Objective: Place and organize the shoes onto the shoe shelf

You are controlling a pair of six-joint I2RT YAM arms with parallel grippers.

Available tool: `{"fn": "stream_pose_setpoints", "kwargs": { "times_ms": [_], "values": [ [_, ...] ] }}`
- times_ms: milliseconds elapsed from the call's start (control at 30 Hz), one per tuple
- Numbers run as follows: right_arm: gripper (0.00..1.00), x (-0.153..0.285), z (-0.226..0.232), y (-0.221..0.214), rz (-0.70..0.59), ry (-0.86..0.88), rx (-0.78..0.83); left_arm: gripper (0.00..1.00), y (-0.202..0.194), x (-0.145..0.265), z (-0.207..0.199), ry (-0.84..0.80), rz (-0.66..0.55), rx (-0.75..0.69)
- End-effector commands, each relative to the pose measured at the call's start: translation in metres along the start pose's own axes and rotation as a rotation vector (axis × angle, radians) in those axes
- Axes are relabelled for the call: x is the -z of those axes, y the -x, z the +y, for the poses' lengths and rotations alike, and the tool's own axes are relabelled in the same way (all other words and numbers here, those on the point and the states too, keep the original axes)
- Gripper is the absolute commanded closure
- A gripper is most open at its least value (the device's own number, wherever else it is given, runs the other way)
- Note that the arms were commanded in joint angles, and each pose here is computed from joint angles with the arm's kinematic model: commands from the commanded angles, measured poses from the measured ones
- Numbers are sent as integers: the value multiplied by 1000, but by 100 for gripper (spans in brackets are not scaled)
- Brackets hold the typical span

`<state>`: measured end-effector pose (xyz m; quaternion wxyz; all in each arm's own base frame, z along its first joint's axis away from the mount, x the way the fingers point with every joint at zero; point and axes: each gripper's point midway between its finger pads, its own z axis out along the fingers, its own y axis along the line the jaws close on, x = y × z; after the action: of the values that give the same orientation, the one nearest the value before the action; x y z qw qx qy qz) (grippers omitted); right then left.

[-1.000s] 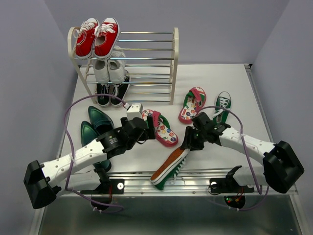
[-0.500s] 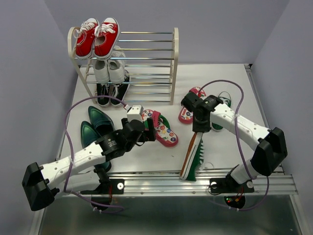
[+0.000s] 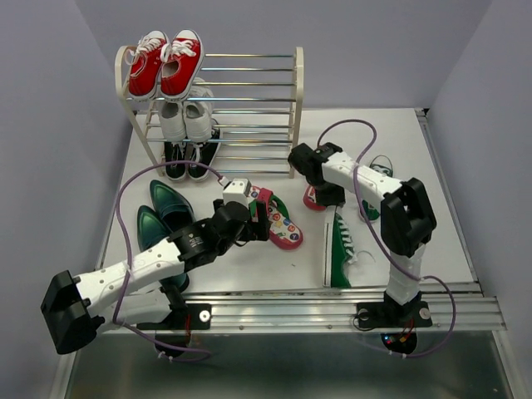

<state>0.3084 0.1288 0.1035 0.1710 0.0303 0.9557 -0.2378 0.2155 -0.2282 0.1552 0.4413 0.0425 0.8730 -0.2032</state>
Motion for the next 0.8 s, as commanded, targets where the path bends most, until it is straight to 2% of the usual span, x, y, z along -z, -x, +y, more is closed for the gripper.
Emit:
{"fn": "stream_pose_setpoints", "kwargs": {
  "times_ms": [0, 33, 100, 200, 233, 333, 433, 633, 767],
  "values": [
    [47, 30, 40, 49, -160, 270, -43, 1, 10, 0, -5, -7, -21, -5],
    [34, 39, 47, 48, -160, 345, -39, 1, 13, -1, -4, 7, -26, -11],
    [15, 50, 56, 56, -196, 428, -48, 1, 17, 0, -4, 15, -28, -15],
    [1, 77, 64, 55, -243, 592, -40, 1, 20, -1, -6, 17, -33, -15],
    [0, 88, 62, 48, -253, 653, -28, 1, 20, -2, -6, 18, -32, -12],
    [0, 97, 50, 38, -280, 687, -33, 1, 23, -2, -3, 42, -44, 14],
    [0, 97, 31, 3, -259, 714, -42, 1, 23, -3, 1, 51, -41, 34],
    [0, 97, 23, -95, -66, 886, 2, 1, 28, -2, 5, 65, -58, 57],
    [0, 96, 31, -141, -8, 875, 39, 1, 33, -6, 7, 79, -61, 57]
  ]
}}
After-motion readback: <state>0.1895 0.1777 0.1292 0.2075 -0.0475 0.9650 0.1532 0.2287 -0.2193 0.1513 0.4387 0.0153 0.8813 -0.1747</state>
